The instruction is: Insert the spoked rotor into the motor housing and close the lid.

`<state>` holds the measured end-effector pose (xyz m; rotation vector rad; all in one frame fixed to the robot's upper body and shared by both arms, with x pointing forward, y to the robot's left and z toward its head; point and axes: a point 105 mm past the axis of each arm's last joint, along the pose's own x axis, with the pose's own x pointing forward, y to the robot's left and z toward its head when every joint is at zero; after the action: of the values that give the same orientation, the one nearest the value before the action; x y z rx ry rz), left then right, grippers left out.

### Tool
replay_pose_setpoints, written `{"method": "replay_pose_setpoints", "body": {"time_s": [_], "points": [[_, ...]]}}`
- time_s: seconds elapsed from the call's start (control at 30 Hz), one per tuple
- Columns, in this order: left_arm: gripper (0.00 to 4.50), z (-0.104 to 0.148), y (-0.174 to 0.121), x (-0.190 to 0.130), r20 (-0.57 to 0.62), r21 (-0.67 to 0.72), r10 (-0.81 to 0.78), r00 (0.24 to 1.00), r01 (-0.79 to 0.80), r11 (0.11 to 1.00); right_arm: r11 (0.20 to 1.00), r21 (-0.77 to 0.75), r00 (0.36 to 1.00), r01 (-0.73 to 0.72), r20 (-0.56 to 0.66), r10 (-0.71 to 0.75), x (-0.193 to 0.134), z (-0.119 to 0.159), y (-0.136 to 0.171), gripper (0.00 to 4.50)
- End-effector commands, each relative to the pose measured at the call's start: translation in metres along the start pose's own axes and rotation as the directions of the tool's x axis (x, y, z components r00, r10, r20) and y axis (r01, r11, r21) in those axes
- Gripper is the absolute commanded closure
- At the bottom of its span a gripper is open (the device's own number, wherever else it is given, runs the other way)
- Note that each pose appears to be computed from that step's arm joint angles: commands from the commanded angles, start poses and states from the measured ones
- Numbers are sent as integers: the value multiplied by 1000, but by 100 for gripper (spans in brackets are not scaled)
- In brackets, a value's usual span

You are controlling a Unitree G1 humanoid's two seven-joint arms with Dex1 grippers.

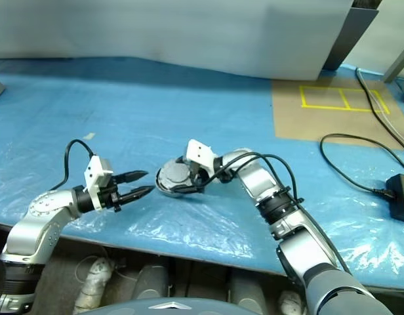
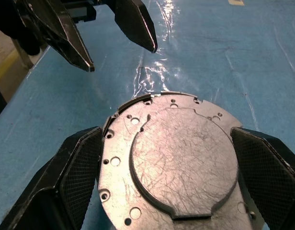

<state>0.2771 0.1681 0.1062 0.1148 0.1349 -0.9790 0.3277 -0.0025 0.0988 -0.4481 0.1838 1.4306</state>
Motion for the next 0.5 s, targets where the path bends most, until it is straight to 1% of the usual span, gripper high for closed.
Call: {"method": "replay_pose_setpoints", "body": {"time_s": [0.03,0.1,0.13,0.23,0.27,0.3,0.43,0.5], "points": [[180,11,6,-2,23,46,16,1000,-17,999,1000,-14,1000,17,10,-16,-1,2,-3,2],[180,11,6,-1,24,46,15,1000,-16,999,1000,-21,1000,15,4,-15,-1,1,-1,2],[180,11,6,0,25,46,14,1000,-15,999,1000,-24,1000,18,-3,-18,-2,-1,-2,19],[180,11,5,2,26,44,8,1000,-9,999,999,-32,1000,20,-11,-20,-2,-4,-1,83],[180,12,5,2,28,42,9,1000,-10,999,999,-32,1000,18,-6,-18,-1,-3,-1,124],[180,12,6,2,29,41,10,1000,-11,999,999,-32,1000,20,-1,-20,0,-2,-1,153],[180,11,5,0,22,42,8,1000,-9,999,999,-34,1000,24,1,-24,3,-1,-1,154],[180,4,5,-4,-10,54,10,1000,-10,999,1000,-17,1000,26,15,-25,6,4,-2,154]]}}
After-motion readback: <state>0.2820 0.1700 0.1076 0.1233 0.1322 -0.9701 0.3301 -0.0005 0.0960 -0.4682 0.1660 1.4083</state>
